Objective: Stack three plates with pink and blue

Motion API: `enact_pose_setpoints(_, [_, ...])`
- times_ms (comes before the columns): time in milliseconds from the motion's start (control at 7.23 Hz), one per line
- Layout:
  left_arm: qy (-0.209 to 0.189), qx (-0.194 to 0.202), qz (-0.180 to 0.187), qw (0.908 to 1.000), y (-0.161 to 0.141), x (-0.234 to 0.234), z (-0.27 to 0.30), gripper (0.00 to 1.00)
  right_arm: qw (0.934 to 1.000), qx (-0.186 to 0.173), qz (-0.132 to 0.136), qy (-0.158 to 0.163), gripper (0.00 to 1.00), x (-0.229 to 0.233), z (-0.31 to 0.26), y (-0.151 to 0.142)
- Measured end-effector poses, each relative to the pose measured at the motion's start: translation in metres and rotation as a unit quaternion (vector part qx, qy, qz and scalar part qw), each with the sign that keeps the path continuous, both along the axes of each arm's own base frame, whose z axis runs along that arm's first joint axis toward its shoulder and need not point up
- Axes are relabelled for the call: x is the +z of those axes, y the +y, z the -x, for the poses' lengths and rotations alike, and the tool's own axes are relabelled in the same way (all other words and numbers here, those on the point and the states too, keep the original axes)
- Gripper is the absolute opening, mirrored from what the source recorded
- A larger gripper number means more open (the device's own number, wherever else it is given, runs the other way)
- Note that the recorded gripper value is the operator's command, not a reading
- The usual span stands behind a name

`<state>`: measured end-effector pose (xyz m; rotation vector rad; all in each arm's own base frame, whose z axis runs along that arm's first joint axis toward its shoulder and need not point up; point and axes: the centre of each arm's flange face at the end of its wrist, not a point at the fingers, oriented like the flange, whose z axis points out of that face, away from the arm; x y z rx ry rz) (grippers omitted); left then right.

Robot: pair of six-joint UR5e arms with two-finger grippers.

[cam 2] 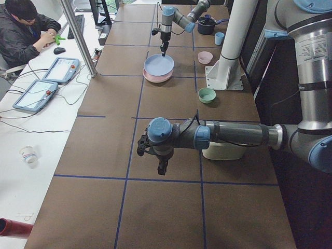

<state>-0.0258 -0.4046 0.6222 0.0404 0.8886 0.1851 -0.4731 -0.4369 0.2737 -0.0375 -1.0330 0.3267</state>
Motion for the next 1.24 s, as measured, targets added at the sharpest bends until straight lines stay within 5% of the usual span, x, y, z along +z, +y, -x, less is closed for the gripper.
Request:
enact_pose_setpoints(138, [0.0, 0.0, 0.0, 1.0, 0.0, 0.0, 0.0, 1.0, 0.9999, 0.006, 0.009, -0.001, 0.99, -0.003, 0.006, 0.0])
enact_pose_setpoints(415, [0.0, 0.0, 0.0, 1.0, 0.0, -0.001, 0.0, 1.0, 0.999, 0.025, 0.037, -0.003, 1.0, -0.006, 0.014, -0.005])
enact_pose_setpoints(691, [-0.003, 0.001, -0.002, 1.0, -0.003, 0.0, 0.0, 1.0, 0.9992, 0.015, 0.034, 0.015, 1.0, 0.004, -0.011, -0.03])
enact_pose_setpoints(968, [-0.011, 0.002, 0.011, 0.9999, -0.004, 0.017, 0.001, 1.0, 0.997, -0.039, -0.003, 0.067, 1.0, 0.037, -0.087, -0.086])
enact_pose_setpoints(1245, [-0.023, 0.002, 0.016, 0.9996, -0.006, 0.036, 0.003, 1.0, 0.9865, -0.103, -0.059, 0.113, 1.0, 0.121, -0.219, -0.133])
